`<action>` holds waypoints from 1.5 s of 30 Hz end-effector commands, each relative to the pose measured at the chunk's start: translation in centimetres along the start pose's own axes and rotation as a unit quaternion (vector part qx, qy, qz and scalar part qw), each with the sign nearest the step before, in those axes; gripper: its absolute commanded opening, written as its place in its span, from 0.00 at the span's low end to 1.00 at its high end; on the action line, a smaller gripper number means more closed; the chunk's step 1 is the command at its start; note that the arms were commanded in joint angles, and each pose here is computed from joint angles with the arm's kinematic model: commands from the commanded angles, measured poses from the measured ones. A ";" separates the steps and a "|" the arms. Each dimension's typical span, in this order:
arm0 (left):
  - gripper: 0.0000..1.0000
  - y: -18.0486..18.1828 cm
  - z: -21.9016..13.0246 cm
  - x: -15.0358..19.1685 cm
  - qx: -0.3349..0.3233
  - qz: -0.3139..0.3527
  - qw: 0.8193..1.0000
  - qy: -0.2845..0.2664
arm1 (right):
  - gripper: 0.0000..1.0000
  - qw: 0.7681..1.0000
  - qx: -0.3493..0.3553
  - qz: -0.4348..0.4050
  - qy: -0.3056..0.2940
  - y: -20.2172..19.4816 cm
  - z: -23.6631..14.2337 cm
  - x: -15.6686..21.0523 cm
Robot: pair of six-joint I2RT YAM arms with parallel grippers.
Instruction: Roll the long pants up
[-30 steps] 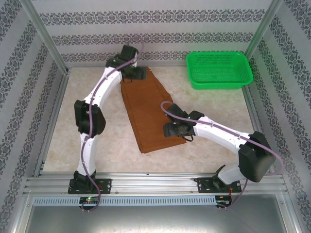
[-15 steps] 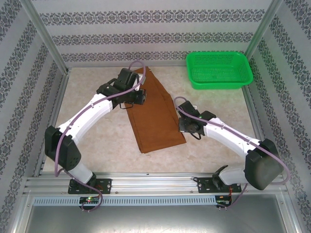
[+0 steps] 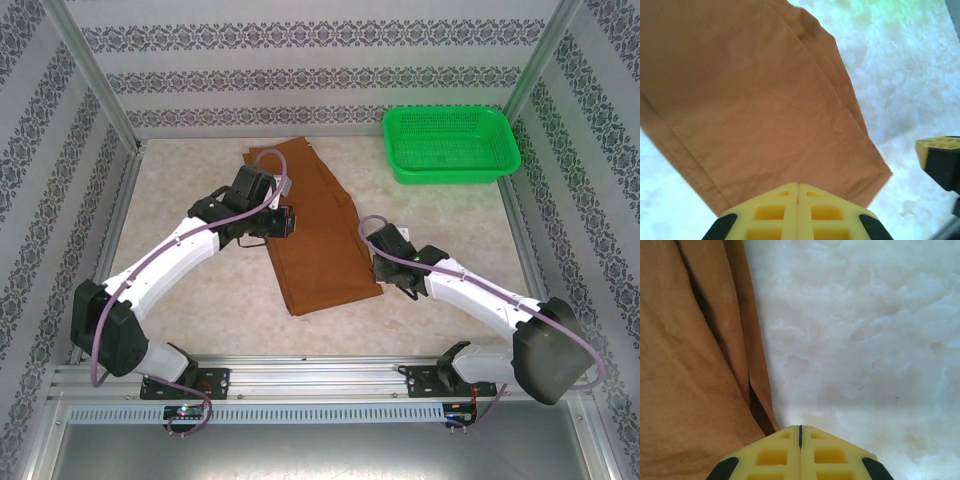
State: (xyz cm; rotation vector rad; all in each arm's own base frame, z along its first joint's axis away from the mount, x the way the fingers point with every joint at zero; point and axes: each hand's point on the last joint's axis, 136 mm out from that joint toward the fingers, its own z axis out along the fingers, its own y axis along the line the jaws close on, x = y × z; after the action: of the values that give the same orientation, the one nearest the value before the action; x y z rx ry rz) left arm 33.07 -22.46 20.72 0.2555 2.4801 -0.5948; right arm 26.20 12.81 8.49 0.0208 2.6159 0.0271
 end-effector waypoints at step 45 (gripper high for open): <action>0.57 1.5 13.3 17.4 -0.252 0.486 0.824 0.146 | 0.63 0.994 -0.039 0.099 0.038 -2.0 1.7 -0.1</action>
State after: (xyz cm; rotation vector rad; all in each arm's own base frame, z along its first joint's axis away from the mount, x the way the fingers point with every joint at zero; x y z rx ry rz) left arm 21.13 -29.12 2.34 1.4864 2.2442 0.3605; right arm 27.37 11.15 7.49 0.2124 2.6678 0.1950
